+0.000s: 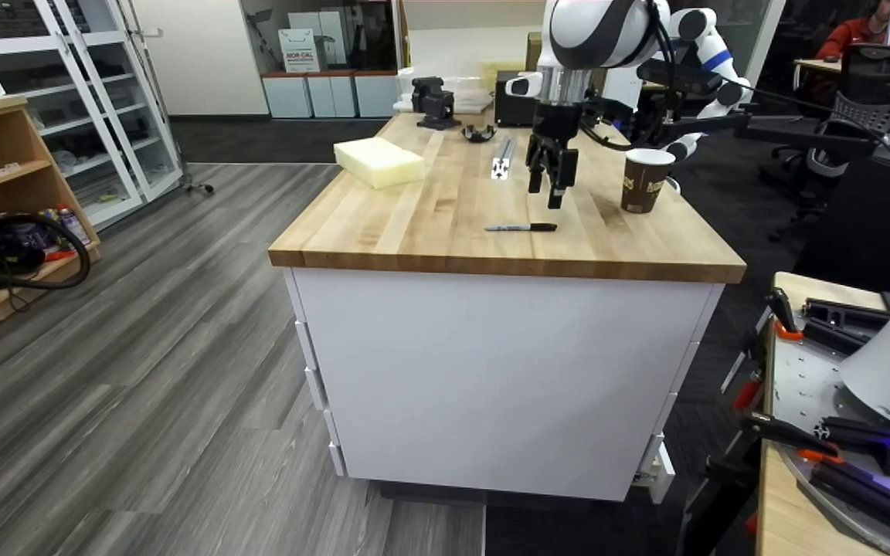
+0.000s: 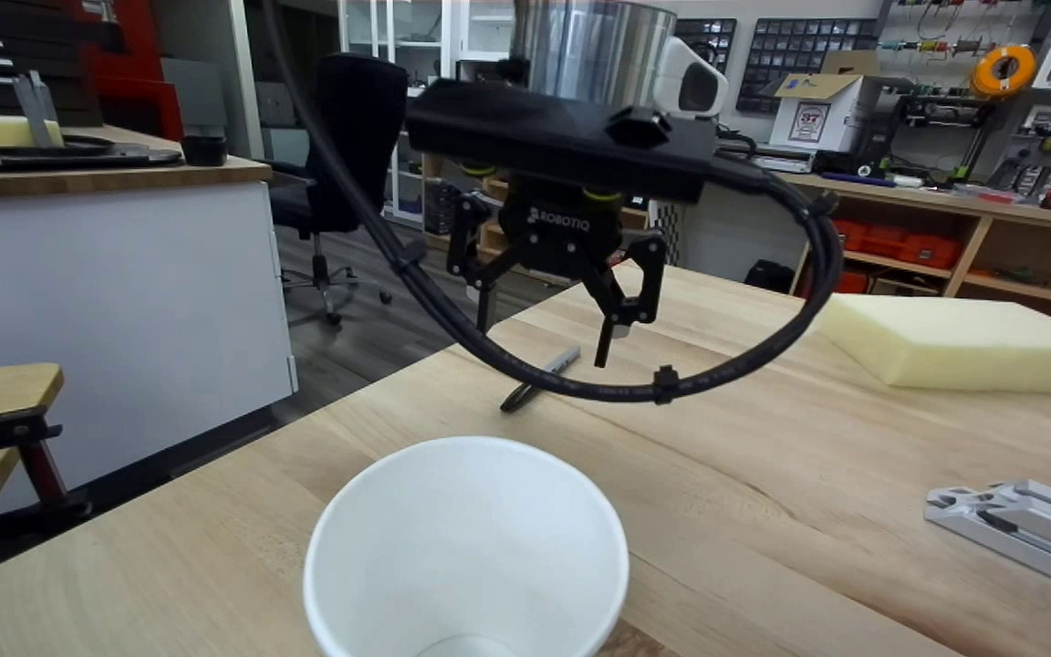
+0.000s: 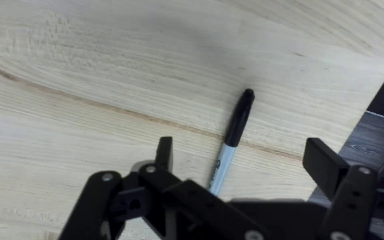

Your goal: Pick the pen on the counter and put it in the cup

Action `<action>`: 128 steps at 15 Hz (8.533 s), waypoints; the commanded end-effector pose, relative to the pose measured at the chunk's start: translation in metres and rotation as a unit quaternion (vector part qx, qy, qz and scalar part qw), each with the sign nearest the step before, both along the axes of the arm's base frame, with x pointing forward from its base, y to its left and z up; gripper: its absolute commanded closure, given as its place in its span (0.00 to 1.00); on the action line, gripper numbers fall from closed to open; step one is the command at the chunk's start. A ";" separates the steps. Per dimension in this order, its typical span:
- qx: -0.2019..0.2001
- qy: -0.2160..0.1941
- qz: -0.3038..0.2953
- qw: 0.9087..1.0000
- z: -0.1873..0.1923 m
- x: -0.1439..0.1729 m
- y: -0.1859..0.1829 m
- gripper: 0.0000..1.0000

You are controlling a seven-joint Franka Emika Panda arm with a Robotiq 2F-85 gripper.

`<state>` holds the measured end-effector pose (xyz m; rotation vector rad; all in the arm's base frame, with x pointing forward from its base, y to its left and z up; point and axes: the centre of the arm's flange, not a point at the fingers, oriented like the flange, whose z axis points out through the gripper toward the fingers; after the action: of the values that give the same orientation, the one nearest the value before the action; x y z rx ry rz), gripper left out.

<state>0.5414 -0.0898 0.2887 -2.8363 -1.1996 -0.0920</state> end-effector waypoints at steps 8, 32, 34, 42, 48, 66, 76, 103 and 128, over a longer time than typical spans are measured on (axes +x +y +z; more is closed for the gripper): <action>-0.009 0.020 -0.052 0.998 -0.034 0.050 0.002 0.00; -0.043 0.090 -0.146 0.984 0.001 0.034 0.007 0.94; -0.055 0.091 -0.156 0.982 0.007 0.024 -0.008 0.94; -0.069 0.102 -0.207 0.970 0.047 -0.010 -0.051 0.94; -0.091 0.105 -0.218 0.966 0.069 -0.021 -0.053 0.93; -0.125 0.005 -0.233 0.965 0.099 -0.062 -0.084 0.93; -0.108 -0.059 -0.267 0.956 0.110 -0.093 -0.092 0.93; -0.082 -0.175 -0.304 0.933 0.112 -0.131 -0.103 0.93; -0.024 -0.281 -0.340 0.897 0.109 -0.178 -0.117 0.62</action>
<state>0.3666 -0.2051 0.3988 -3.2554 -0.1463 -0.9153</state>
